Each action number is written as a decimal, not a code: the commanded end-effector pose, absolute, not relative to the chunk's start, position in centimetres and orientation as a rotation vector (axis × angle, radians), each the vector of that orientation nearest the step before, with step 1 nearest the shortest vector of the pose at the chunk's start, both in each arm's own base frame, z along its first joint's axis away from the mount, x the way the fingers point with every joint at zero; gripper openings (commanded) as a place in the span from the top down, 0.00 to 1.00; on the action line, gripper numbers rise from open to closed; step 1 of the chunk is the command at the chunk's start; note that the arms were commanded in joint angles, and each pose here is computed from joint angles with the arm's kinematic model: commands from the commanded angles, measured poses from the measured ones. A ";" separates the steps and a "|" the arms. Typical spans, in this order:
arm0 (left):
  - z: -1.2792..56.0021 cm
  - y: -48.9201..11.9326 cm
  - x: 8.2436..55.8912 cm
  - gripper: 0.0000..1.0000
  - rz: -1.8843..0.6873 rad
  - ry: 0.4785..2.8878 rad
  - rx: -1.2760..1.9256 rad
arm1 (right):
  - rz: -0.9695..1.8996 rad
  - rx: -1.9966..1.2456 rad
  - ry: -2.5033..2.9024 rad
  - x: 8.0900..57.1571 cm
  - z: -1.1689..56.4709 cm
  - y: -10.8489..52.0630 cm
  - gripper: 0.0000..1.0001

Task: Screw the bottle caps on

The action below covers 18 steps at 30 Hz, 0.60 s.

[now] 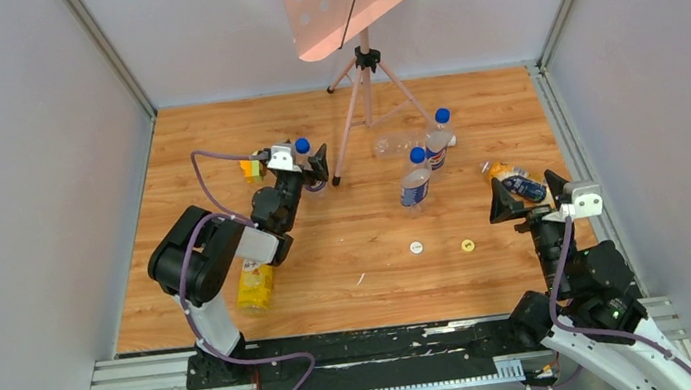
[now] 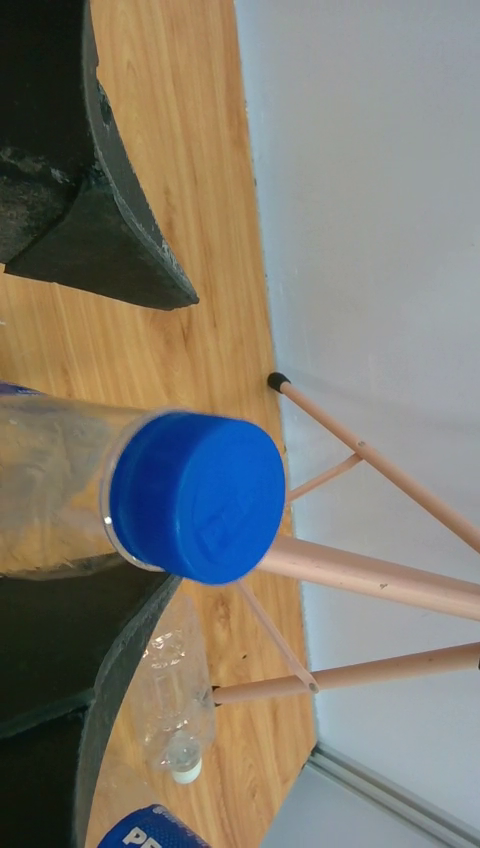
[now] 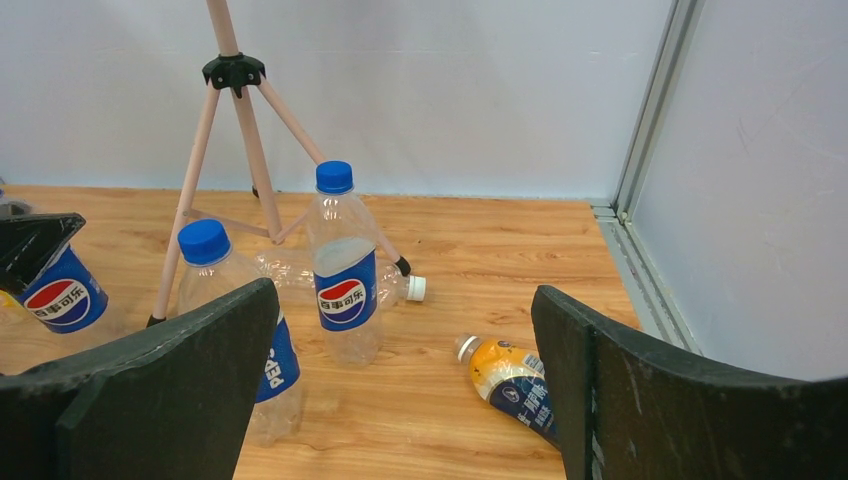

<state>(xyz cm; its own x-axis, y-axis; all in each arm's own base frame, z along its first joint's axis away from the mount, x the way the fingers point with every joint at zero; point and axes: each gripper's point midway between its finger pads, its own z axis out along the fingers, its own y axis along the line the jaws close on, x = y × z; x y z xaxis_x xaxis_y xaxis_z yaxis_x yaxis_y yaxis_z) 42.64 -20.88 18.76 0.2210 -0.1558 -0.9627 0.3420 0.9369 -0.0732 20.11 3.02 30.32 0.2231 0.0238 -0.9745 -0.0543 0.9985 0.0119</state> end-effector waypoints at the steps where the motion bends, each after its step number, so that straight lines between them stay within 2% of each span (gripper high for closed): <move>1: 21.3 -20.4 42.1 0.05 -0.361 1.220 0.139 | 0.050 -0.038 1.331 20.2 30.6 3.2 0.00; 4: 21.6 -20.4 41.8 0.01 -0.375 1.215 0.141 | 0.050 -0.040 1.328 20.2 30.7 3.2 0.00; 14: 25.0 -20.1 38.1 0.00 -0.498 1.154 0.142 | 0.050 -0.040 1.322 20.1 30.9 3.1 0.00; 18: 24.8 -20.6 36.0 0.00 -0.563 1.217 0.173 | 0.057 -0.032 1.311 20.0 31.1 2.9 0.00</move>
<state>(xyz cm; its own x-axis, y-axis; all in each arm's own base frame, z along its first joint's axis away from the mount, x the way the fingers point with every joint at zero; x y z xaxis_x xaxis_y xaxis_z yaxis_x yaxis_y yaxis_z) 38.21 -20.21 22.81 0.2506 -0.2527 -0.9345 0.4326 0.8928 -0.1254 20.14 2.99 30.37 0.2268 0.0134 -0.9739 -0.0542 0.9985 0.0012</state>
